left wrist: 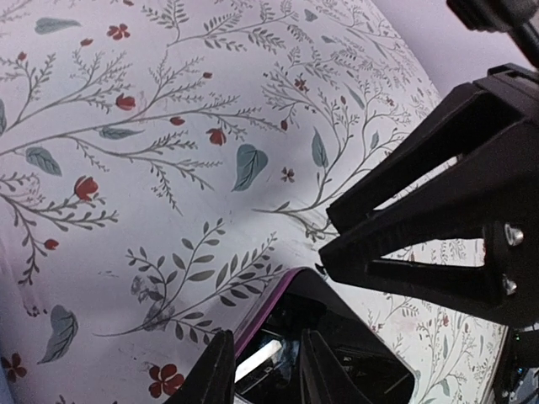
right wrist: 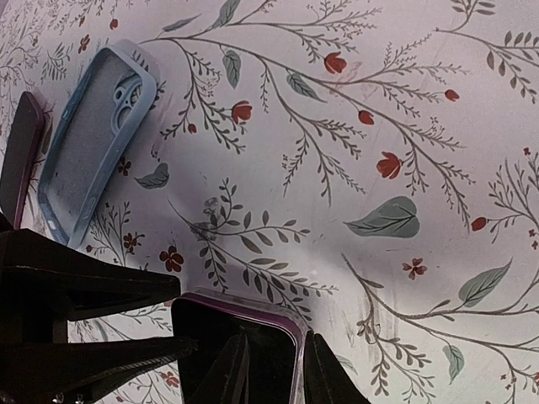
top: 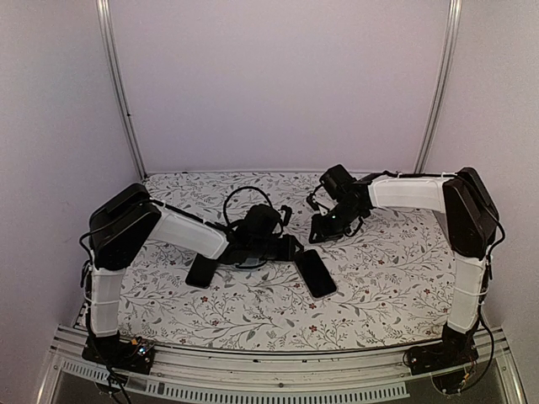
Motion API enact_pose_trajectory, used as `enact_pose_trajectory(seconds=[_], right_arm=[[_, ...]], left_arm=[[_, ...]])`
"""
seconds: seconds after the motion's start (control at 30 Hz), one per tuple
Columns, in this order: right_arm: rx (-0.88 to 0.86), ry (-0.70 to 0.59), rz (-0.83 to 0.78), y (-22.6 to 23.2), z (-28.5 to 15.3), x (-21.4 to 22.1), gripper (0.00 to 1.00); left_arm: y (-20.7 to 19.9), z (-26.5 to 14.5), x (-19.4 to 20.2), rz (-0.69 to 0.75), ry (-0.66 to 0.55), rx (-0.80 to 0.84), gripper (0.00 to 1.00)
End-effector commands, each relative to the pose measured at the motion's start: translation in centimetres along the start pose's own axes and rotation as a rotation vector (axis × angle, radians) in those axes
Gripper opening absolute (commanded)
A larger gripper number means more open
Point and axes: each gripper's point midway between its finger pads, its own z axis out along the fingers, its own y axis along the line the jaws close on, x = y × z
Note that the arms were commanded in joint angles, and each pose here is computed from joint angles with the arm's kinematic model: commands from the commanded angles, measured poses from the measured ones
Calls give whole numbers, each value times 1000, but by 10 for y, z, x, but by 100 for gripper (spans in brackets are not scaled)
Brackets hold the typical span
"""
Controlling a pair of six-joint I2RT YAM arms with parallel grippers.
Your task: Put the phone into the phone case
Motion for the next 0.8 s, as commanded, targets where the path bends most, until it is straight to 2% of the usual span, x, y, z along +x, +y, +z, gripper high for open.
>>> enact_pose_trajectory(seconds=[0.0, 0.13, 0.4, 0.77], right_arm=[[-50, 26, 7, 7, 13, 14, 23], [-54, 55, 14, 7, 21, 24, 20], [-64, 130, 28, 6, 49, 50, 15], [-41, 194, 66, 4, 46, 91, 13]], left_arm=[[10, 2, 28, -35, 110, -20, 27], [6, 3, 39, -19, 140, -24, 27], [26, 15, 54, -72, 214, -77, 27], [34, 17, 107, -63, 439, -82, 24]])
